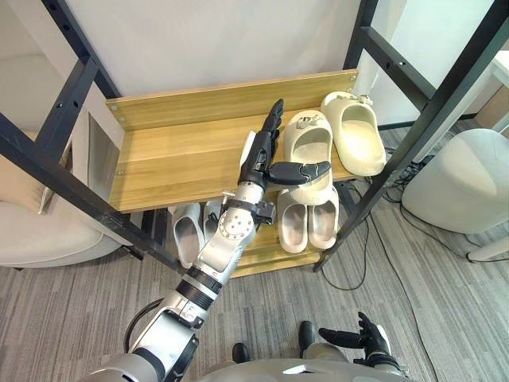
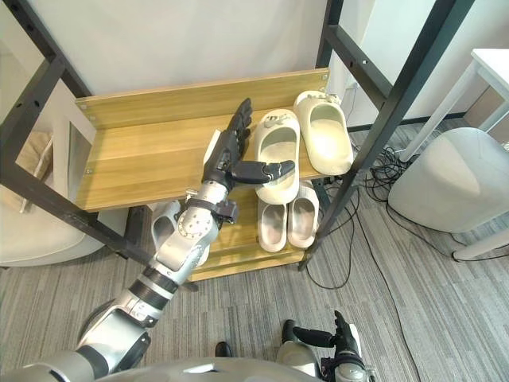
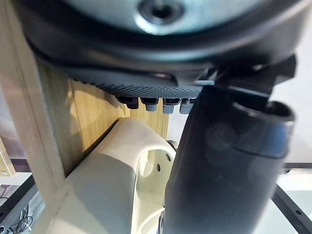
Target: Organize the slippers on the shoe rack
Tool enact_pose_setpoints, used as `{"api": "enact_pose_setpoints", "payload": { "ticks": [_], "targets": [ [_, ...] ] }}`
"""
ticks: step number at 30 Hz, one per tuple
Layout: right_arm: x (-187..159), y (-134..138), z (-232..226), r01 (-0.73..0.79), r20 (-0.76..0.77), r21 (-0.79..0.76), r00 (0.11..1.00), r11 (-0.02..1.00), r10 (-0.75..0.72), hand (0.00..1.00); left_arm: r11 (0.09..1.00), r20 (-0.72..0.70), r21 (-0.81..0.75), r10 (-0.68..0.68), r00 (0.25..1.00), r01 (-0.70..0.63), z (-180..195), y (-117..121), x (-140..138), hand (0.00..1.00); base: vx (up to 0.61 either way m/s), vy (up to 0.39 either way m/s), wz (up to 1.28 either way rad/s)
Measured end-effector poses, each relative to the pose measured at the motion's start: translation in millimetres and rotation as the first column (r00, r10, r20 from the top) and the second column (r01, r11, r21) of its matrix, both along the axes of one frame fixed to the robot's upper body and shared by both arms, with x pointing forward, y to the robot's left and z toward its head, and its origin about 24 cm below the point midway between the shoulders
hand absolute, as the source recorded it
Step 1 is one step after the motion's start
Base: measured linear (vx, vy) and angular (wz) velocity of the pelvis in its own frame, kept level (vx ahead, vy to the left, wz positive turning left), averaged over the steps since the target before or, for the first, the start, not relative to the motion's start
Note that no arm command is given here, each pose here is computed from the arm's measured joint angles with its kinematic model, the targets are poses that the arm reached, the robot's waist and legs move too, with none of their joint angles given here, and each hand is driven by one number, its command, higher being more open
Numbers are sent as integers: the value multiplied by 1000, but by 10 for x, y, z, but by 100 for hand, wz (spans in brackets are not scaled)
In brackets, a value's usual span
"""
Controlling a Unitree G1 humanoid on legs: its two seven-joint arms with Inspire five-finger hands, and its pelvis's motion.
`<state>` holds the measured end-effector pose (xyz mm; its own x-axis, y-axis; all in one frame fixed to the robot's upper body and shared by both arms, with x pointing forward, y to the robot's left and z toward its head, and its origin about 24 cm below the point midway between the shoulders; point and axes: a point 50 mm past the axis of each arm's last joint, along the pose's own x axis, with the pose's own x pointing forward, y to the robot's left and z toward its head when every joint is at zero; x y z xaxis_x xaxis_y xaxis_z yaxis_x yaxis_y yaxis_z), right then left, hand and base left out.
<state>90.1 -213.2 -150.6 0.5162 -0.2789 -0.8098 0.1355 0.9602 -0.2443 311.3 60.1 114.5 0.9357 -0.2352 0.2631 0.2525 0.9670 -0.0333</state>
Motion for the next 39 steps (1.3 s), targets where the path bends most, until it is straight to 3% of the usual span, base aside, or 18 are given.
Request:
{"api": "enact_pose_setpoints", "payload": {
  "ticks": [12,24,39],
  "targets": [
    [17,-12,7,-8,4,3,1000,1000,8,100,1000,11,-5,6,1000,-6,46,58,-51,100,-1,0,1],
    [5,-19,1,-14,-8,9,1000,1000,14,100,998,-11,-52,-25,1000,25,-51,168,-286,100,-14,-2,7],
    [-5,-32,-1,-58,-22,2,998,998,58,100,983,-36,-102,-156,987,152,-103,104,-475,100,0,-2,3]
  ]
}}
